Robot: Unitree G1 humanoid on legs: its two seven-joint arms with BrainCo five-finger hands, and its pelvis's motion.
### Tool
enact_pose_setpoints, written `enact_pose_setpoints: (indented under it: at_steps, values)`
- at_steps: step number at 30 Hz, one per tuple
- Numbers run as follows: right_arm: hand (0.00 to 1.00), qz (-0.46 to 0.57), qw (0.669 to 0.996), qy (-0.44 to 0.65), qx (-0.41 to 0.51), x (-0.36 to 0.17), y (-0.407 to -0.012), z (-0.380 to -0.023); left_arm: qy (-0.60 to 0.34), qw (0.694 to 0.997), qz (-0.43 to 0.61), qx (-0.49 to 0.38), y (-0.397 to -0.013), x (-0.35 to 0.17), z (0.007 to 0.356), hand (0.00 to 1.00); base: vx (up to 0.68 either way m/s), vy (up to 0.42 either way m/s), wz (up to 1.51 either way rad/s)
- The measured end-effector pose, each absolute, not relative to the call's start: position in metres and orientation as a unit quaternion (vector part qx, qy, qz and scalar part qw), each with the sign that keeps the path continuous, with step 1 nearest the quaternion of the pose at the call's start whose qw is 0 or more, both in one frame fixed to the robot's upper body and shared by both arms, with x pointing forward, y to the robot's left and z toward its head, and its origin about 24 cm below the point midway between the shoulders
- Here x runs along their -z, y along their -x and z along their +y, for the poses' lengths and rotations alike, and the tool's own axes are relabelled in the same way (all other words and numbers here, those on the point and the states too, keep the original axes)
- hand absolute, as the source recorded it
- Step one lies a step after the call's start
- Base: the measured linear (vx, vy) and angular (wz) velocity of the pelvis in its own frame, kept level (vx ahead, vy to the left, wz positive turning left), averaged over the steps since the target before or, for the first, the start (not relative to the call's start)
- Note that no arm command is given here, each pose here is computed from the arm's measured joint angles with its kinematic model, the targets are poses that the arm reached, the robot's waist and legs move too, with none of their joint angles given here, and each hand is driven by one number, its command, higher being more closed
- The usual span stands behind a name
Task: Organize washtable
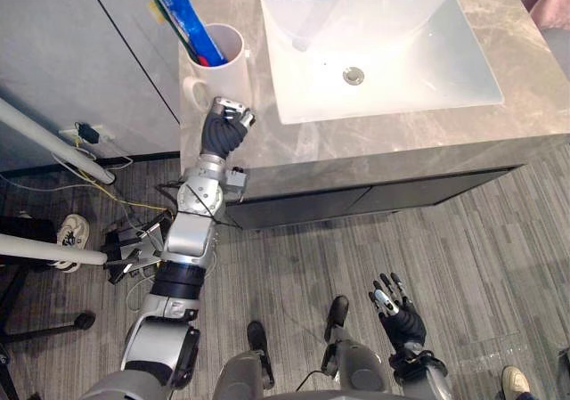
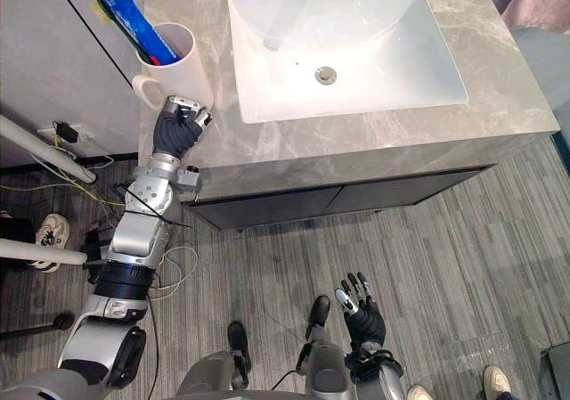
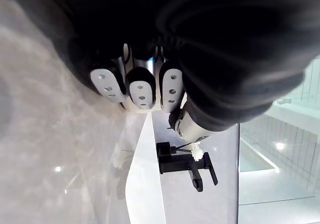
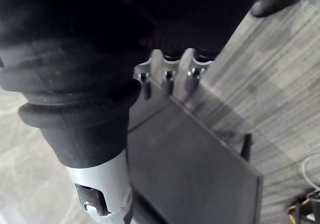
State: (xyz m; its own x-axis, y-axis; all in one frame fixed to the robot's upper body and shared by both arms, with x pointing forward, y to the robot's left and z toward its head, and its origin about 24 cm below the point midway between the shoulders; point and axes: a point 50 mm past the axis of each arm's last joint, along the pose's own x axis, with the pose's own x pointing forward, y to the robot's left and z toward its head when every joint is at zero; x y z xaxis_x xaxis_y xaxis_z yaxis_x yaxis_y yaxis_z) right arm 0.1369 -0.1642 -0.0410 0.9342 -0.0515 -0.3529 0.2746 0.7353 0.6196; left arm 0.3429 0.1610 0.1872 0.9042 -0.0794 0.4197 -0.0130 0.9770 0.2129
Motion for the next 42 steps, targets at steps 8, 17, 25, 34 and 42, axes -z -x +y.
enact_pose_setpoints:
  at_steps: [8, 17, 25, 34, 42]
  values:
    - [0.0, 0.163, 0.918, -0.352, 0.077, 0.041, -0.137, -0.16, -0.148, 0.965, -0.216, 0.012, -0.354, -0.199, 0.17, 1.0, 0.0, 0.0, 0.0]
    - [0.0, 0.164, 0.918, -0.354, 0.068, 0.04, -0.138, -0.156, -0.182, 0.959, -0.214, 0.024, -0.37, -0.218, 0.162, 1.0, -0.01, 0.003, 0.02]
    - [0.0, 0.165, 0.917, -0.355, 0.07, 0.04, -0.136, -0.156, -0.201, 0.955, -0.217, 0.023, -0.379, -0.233, 0.159, 1.0, 0.0, 0.0, 0.0]
    - [0.0, 0.149, 0.919, -0.36, 0.065, 0.033, -0.135, -0.154, -0.237, 0.944, -0.23, -0.017, -0.392, -0.274, 0.174, 1.0, -0.01, 0.008, -0.05]
    - [0.0, 0.135, 0.916, -0.371, 0.073, 0.032, -0.135, -0.156, -0.282, 0.925, -0.248, -0.061, -0.394, -0.317, 0.191, 1.0, -0.01, 0.008, -0.02]
